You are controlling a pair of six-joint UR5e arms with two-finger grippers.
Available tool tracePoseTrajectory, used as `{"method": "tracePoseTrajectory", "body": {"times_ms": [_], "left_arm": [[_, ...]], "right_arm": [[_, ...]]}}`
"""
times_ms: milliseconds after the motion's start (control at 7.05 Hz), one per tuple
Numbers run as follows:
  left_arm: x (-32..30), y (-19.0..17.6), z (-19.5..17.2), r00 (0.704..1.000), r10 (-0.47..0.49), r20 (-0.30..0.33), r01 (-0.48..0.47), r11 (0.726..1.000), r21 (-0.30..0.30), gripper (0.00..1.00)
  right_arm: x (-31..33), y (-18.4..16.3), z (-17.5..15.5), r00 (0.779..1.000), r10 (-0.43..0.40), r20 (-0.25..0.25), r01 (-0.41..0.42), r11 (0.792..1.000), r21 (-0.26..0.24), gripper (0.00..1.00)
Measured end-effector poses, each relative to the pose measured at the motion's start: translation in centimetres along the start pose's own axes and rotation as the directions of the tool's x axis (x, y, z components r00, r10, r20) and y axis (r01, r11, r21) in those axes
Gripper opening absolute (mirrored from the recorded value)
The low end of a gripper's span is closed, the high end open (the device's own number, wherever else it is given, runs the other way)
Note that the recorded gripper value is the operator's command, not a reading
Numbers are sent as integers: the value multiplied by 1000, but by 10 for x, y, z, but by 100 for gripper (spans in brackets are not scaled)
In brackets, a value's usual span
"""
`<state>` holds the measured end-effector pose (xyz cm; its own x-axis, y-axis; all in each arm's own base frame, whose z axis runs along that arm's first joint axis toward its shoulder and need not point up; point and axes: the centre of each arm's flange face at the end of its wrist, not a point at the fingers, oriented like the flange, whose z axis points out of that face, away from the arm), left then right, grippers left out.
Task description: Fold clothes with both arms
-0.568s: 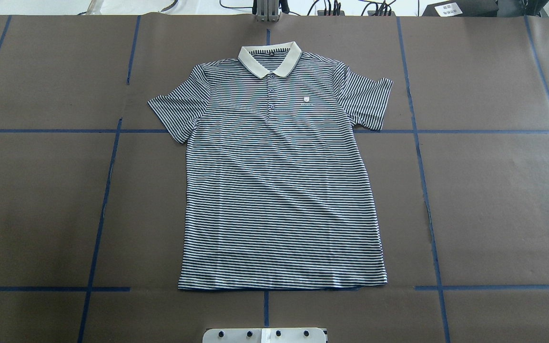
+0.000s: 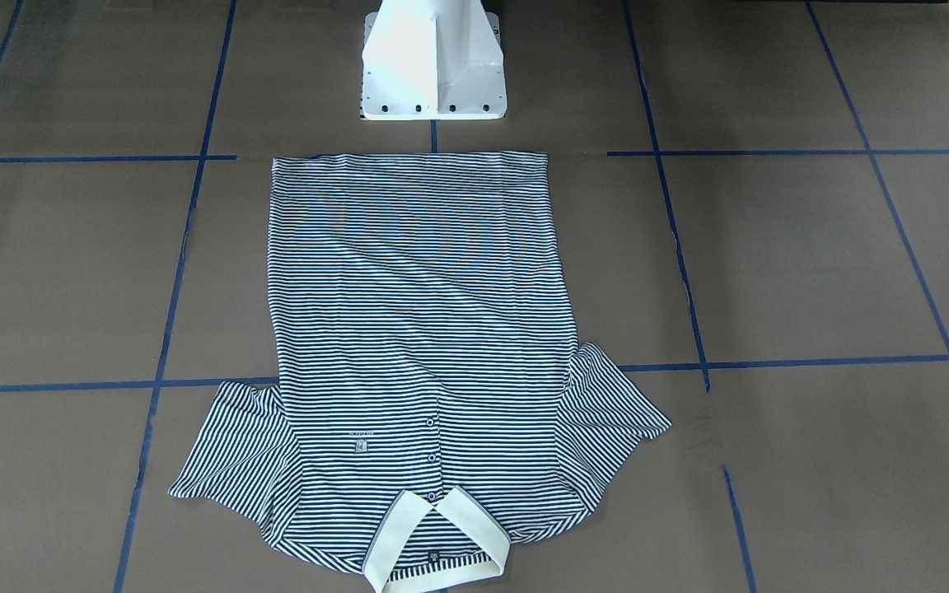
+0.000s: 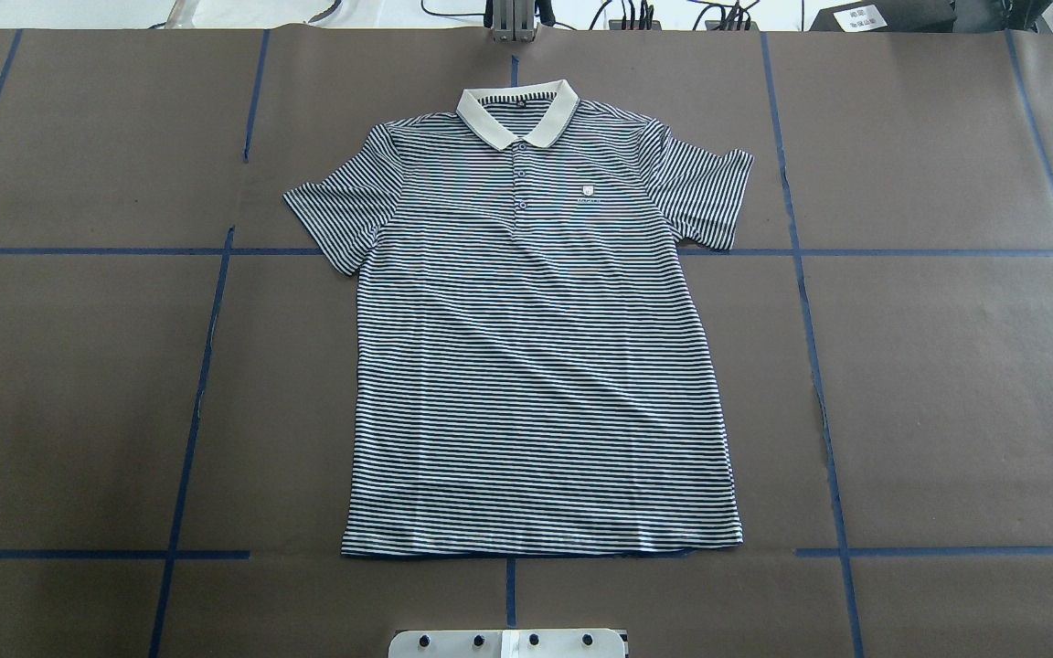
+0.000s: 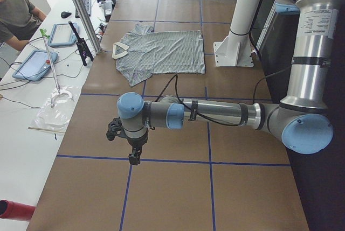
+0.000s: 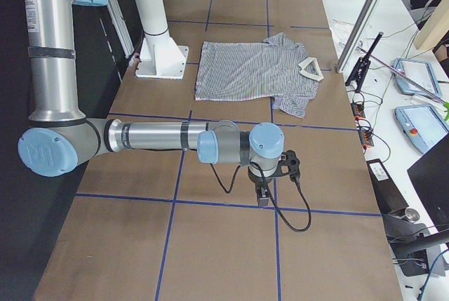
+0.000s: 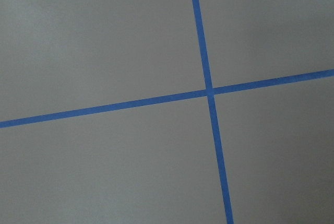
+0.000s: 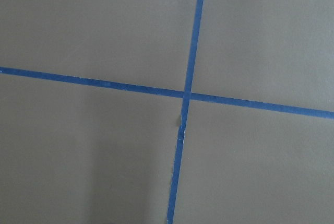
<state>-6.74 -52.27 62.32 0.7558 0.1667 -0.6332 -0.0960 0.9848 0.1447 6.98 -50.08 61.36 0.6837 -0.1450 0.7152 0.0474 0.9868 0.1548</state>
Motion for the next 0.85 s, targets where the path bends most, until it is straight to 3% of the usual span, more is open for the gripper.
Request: {"method": "tracePoseTrajectory", "body": {"times_ms": [142, 426, 710, 851], "left_arm": [[10, -14, -12, 1000, 21, 3, -21, 999, 25, 100], [46, -55, -45, 992, 122, 14, -123, 985, 122, 100], [84, -77, -45, 966, 255, 30, -256, 942, 217, 100], [95, -86, -43, 965, 260, 23, -258, 936, 238, 100]], "right_arm": [[-26, -15, -1, 999, -51, 7, 51, 999, 14, 100], [-74, -64, 36, 986, -165, 33, 163, 986, 44, 100], [-148, -148, 82, 991, -115, 62, 110, 991, 79, 100], [-197, -193, 100, 996, -76, 48, 70, 992, 108, 100]]}}
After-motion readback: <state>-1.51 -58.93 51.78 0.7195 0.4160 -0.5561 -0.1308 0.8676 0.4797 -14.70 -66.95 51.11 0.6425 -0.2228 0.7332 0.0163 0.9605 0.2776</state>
